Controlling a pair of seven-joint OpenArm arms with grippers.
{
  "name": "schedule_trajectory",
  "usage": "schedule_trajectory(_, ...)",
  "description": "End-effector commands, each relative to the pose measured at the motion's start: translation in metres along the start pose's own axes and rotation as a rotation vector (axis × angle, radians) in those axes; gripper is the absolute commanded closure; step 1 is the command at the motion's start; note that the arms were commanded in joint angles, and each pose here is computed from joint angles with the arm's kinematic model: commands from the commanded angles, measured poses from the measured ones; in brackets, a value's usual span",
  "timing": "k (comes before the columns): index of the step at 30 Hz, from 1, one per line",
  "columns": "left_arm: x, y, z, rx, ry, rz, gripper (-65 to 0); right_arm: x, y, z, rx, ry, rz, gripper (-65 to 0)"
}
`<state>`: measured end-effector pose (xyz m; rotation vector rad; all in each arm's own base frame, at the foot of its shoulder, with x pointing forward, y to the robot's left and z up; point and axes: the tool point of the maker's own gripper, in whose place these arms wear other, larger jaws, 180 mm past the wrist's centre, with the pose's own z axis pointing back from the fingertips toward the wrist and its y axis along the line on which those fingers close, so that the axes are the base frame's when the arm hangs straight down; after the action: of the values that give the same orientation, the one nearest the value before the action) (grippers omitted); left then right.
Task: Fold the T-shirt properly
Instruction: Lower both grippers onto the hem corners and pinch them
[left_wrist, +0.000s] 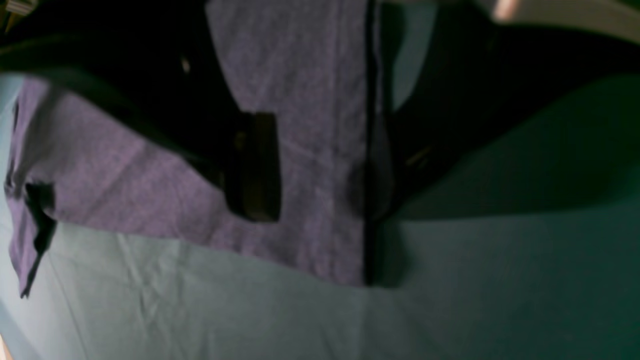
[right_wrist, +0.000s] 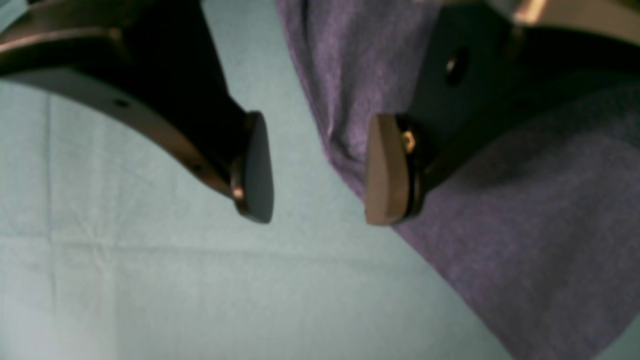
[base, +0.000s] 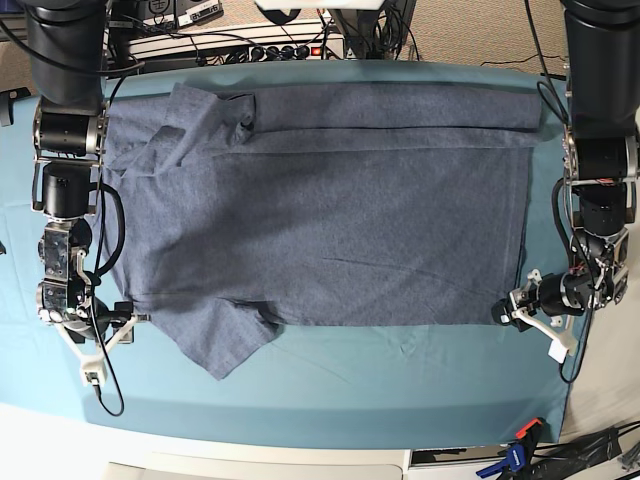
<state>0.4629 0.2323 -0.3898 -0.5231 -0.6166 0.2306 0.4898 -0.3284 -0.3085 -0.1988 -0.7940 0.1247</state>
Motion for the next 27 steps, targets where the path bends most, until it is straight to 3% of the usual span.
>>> schedule_trajectory(1,0.025,-0.013,0.005,-0.03,-0.054,-0.023,-28.1,0.027,-0.012,0.009,-0.023,-0.07,-0.001,-30.4)
schedule_trajectory(10,0.025,-0.023,0.0,-0.058,-0.067,-0.036,-27.8,0.019,-0.012,0.007,-0.027,-0.057,0.008,-30.4)
schedule_trajectory(15,0.027,-0.023,0.001,-0.057,-0.078,-0.036,-15.8,0.023,-0.012,0.007,-0.028,-0.077,0.009,-30.4)
schedule_trajectory(18,0.031,-0.022,0.002,-0.057,-0.095,-0.036,-0.9,0.025,-0.012,0.007,-0.028,-0.089,0.009,-30.4)
schedule_trajectory(27,0.035,-0.016,0.007,-0.045,-0.108,-0.038,0.0,0.032,-0.023,0.009,-0.091,-0.124,0.064,-30.4)
